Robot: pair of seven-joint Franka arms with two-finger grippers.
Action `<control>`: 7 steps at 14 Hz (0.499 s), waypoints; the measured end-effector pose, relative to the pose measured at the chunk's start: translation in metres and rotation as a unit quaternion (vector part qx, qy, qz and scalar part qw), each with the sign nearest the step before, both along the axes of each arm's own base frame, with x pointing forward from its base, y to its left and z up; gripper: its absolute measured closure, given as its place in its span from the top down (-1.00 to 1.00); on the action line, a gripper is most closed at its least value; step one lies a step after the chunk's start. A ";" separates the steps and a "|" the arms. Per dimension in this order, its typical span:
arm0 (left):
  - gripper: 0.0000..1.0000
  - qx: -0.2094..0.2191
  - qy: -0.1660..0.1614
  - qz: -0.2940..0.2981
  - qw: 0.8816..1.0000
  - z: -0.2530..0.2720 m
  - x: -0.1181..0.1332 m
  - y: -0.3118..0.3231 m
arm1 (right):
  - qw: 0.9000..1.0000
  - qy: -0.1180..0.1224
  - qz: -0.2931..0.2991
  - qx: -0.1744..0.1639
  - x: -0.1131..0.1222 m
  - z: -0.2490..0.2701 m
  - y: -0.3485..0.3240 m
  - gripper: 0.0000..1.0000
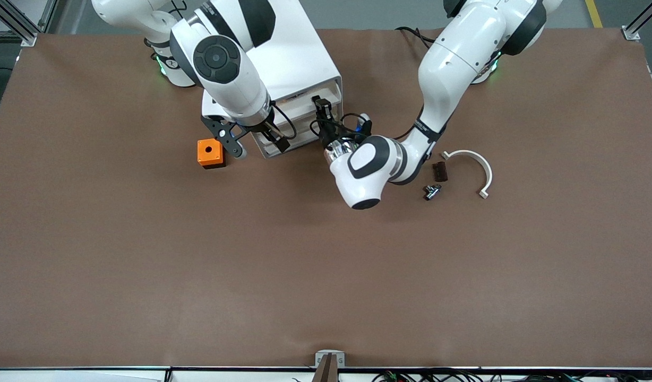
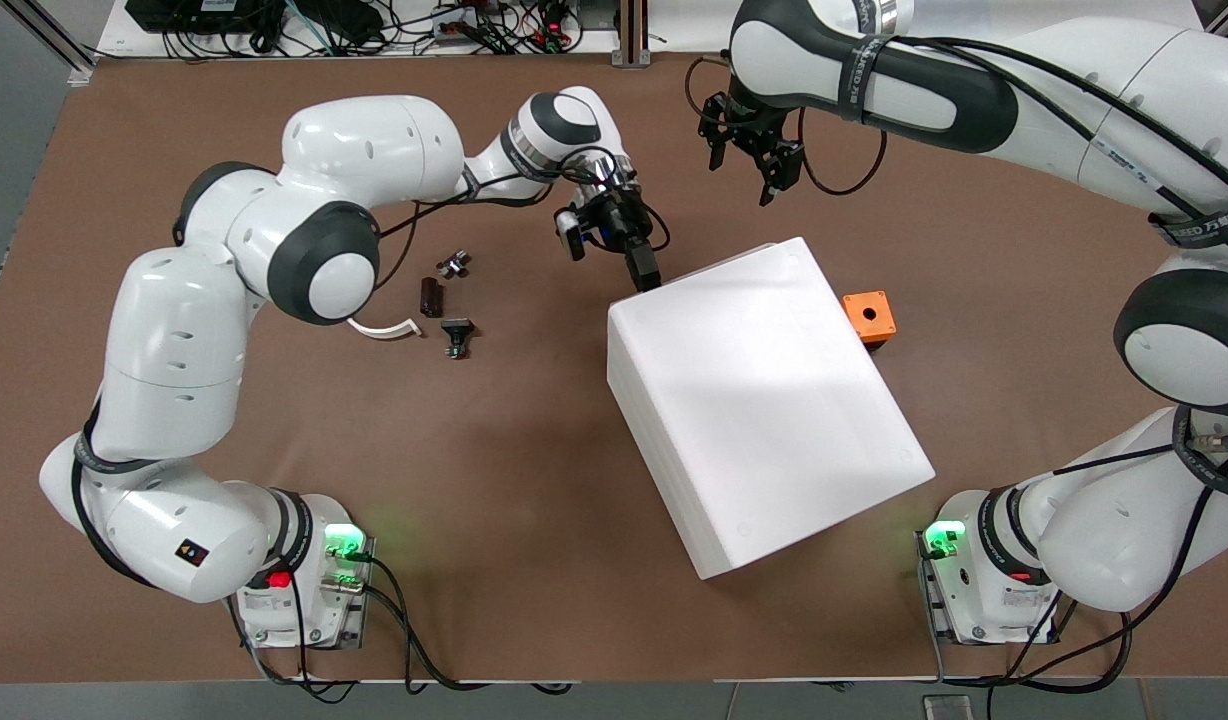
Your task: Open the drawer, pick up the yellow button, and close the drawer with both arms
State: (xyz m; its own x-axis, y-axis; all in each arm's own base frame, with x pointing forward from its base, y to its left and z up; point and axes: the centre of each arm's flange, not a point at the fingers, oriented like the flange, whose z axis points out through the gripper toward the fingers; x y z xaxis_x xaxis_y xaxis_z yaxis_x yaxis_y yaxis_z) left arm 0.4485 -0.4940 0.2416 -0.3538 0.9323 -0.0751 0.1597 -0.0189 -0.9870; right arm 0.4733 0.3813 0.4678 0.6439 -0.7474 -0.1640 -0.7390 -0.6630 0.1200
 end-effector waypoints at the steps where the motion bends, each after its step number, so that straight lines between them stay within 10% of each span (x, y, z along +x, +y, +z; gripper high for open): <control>1: -0.82 0.000 0.000 0.009 1.000 0.000 0.009 0.008 | 1.000 0.000 0.000 0.000 -0.001 0.000 0.002 1.00; 7: -0.81 -0.001 -0.003 0.047 0.999 0.000 0.041 0.038 | 1.000 -0.010 -0.009 0.003 -0.018 -0.002 0.026 1.00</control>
State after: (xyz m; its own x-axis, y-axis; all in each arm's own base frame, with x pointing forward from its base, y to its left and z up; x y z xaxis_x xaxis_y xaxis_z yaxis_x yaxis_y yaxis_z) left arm 0.4897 -0.4557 0.2415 -0.4388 0.8950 -0.0795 0.1676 -0.0054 -0.9858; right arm 0.4556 0.4076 0.4654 0.6334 -0.7582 -0.1547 -0.7532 -0.6499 0.1014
